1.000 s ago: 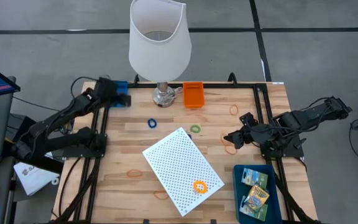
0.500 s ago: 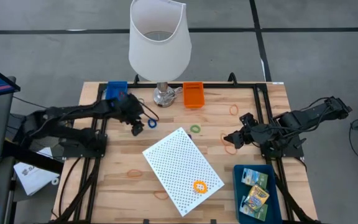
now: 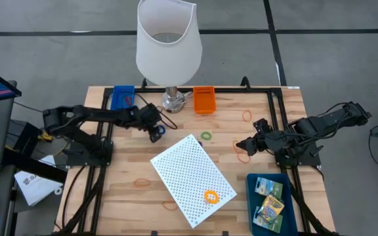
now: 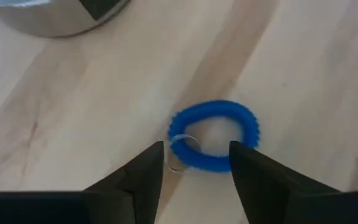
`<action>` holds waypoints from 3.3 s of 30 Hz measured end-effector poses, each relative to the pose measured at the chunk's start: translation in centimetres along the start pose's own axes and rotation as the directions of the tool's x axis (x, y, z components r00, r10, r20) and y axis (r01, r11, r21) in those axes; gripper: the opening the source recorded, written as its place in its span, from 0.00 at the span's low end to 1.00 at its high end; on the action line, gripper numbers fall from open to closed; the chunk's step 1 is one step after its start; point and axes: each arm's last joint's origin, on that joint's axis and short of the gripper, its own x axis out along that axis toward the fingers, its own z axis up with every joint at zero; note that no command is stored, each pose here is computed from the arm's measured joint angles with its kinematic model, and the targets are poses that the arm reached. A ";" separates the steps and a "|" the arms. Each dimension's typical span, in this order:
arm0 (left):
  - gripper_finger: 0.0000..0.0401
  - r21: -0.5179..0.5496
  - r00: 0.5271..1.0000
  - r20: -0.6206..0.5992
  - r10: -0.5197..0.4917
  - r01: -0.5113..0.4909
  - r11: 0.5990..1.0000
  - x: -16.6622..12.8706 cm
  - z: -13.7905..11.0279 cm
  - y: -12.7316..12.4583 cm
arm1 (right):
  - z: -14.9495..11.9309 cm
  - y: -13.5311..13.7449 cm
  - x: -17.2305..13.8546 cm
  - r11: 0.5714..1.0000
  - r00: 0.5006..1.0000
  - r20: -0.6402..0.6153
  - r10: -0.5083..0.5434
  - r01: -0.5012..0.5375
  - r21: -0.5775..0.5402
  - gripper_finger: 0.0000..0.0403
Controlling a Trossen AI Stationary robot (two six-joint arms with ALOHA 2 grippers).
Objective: Pick & Place Office Desk Supplies
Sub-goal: Put the blue spring keychain into the blue bin
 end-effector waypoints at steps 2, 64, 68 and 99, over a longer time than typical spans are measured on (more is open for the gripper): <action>0.42 0.001 1.000 0.000 0.013 -0.013 1.000 0.4 0.0 0.0 | 0.0 0.0 0.0 1.000 1.000 0.000 0.000 0.000 0.003 0.48; 0.00 -0.891 0.597 0.289 0.748 -0.119 0.439 -12.3 1.0 9.5 | 0.3 -0.2 0.1 0.999 0.996 0.077 -0.038 0.041 -0.036 0.48; 0.00 -0.798 0.680 0.198 0.706 -0.306 0.519 -12.9 1.5 11.9 | 0.3 -0.2 0.1 0.999 0.996 0.077 -0.038 0.041 -0.035 0.48; 0.00 -0.596 0.664 -0.402 0.631 -0.712 0.370 -5.7 1.5 12.4 | 0.2 -0.4 0.1 0.997 0.996 0.070 -0.058 0.061 -0.041 0.48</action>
